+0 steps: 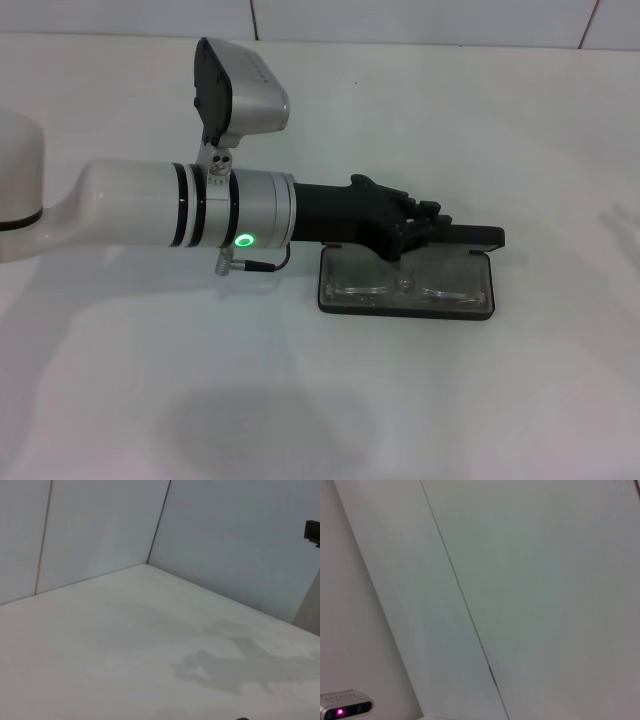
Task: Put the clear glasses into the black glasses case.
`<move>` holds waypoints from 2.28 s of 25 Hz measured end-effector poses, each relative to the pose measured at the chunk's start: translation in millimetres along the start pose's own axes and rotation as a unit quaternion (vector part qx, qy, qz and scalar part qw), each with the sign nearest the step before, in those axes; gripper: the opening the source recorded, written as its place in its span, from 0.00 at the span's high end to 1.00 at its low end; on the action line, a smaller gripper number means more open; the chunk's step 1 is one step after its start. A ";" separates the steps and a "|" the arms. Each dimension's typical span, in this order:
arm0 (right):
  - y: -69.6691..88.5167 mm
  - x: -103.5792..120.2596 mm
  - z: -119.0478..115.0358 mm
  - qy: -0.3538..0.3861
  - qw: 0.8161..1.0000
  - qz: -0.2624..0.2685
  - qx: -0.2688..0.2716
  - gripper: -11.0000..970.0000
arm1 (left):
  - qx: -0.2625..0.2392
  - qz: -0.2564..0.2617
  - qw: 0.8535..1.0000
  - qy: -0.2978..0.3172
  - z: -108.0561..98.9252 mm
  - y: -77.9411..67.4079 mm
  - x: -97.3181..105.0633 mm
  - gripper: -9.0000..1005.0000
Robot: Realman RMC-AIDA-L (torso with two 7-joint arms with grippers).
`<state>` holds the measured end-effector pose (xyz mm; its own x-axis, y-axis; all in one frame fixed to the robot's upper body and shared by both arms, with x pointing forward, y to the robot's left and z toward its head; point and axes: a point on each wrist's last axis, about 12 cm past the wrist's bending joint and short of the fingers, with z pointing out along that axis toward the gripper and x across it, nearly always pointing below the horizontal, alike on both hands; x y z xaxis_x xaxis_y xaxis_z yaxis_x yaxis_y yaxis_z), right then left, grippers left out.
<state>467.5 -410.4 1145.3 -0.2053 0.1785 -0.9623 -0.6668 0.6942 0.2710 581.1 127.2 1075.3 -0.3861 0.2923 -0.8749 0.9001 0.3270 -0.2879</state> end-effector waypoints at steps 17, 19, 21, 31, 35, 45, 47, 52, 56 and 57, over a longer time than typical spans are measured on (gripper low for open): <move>1.2 3.9 2.2 -0.001 1.000 0.009 -0.007 0.83 | 0.025 0.026 0.999 0.035 3.7 -9.8 12.4 0.81; 1.0 3.5 2.9 -0.001 1.000 0.009 -0.008 0.83 | 0.026 0.026 0.999 0.037 3.3 -10.6 14.6 0.81; 0.9 3.3 3.7 -0.001 1.000 0.009 -0.009 0.83 | 0.027 0.027 0.998 0.040 2.9 -11.4 16.2 0.81; -0.4 3.0 6.8 -0.003 1.000 0.008 -0.010 0.83 | 0.070 0.045 0.996 0.024 2.2 -22.1 8.0 0.80; -0.2 6.0 7.7 0.019 1.000 0.004 -0.017 0.83 | 0.114 0.055 0.991 -0.036 -10.5 -34.9 -11.8 0.78; 30.4 33.3 46.8 0.062 0.983 -0.037 -0.171 0.76 | 0.160 0.127 0.958 -0.201 -113.9 -40.8 -12.8 0.63; 37.3 41.1 63.0 0.063 0.976 -0.025 -0.209 0.70 | 0.147 0.091 0.965 -0.195 -130.3 -36.4 -4.9 0.57; 57.9 50.0 101.5 0.055 0.951 -0.005 -0.304 0.57 | 0.130 0.070 0.969 -0.197 -152.6 -35.1 7.3 0.34; 65.0 43.3 125.1 0.057 0.937 -0.009 -0.344 0.40 | 0.120 0.054 0.975 -0.181 -161.6 -36.6 21.4 0.29; 66.2 42.0 128.8 0.059 0.935 -0.011 -0.350 0.35 | 0.120 0.051 0.976 -0.175 -162.1 -37.1 24.0 0.27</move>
<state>507.0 -267.1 1119.8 -0.2366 0.0620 -0.9696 -0.9687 0.0626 0.2404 505.7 267.8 1128.1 -0.2361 -0.0269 -0.9713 0.9680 0.0807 -0.2376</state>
